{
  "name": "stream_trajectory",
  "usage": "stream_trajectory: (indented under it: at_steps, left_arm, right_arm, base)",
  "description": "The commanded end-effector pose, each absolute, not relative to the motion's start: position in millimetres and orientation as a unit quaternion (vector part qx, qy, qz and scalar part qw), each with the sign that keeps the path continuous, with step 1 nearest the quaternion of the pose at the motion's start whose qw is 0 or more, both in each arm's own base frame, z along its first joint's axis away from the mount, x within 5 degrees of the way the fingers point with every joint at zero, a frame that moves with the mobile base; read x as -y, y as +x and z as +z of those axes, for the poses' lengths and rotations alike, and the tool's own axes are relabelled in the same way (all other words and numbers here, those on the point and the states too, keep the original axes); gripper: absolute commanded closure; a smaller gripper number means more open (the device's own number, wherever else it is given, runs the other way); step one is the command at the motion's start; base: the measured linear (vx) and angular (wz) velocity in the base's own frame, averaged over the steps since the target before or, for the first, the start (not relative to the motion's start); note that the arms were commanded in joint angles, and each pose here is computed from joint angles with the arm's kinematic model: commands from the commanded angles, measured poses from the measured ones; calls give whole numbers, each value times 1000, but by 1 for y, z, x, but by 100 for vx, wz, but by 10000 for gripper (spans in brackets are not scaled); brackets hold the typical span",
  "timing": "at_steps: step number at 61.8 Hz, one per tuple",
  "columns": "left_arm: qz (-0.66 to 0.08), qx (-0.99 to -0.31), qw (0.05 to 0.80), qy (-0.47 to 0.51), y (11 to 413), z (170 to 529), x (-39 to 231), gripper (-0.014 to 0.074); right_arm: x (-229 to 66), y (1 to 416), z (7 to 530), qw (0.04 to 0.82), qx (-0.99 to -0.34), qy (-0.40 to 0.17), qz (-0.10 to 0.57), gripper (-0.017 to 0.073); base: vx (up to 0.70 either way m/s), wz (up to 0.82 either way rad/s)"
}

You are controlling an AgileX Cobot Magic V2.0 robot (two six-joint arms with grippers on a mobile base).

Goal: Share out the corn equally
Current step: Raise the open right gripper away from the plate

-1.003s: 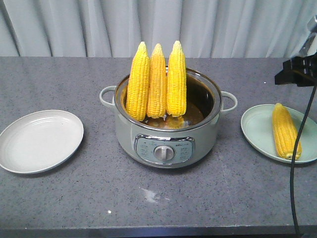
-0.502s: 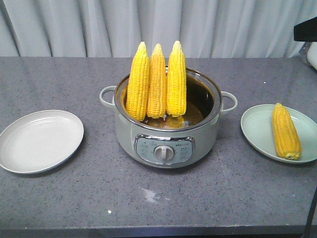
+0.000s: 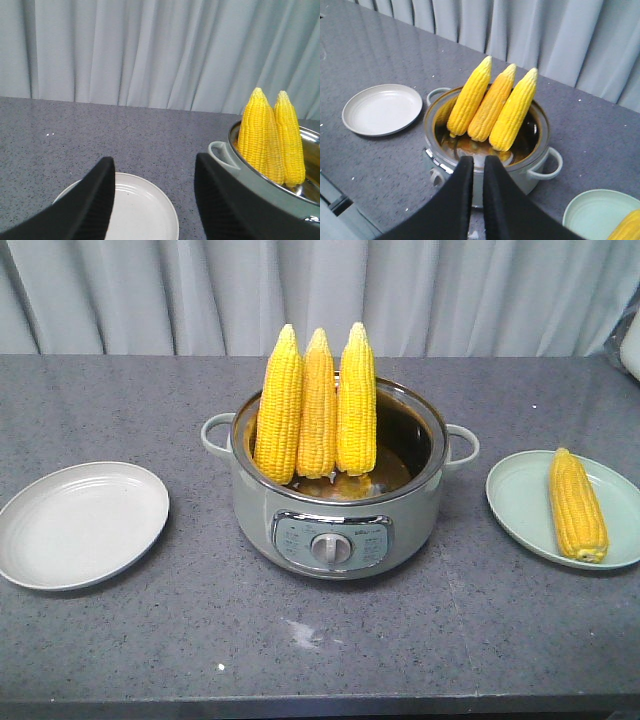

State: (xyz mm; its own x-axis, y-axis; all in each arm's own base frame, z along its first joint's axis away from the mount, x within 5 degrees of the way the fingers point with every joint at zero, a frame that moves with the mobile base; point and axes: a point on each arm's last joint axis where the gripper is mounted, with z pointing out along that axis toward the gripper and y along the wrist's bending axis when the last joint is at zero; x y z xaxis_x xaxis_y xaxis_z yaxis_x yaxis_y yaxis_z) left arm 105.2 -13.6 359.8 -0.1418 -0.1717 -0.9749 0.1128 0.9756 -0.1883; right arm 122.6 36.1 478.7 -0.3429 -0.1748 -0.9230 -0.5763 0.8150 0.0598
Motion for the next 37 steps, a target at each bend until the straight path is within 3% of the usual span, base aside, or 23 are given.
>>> stream_trajectory:
  at_steps: [1,11,25,37]
  left_arm:
    - [-114,-717,687,-26,106,376,13,235]
    - [-124,-717,685,-31,105,376,13,235]
    - [-135,-718,682,-38,105,376,14,240]
    - [-127,-698,704,-35,106,381,13,305]
  right_arm:
    - [-41,104,470,570,-765,-236,182,557]
    - [-42,86,441,605,-754,-189,174,568]
    - [-45,75,418,597,-760,-191,172,566]
    - [-44,76,414,589,-767,-196,163,565]
  base:
    - [0,0]
    - [0,0]
    - [0,0]
    - [0,0]
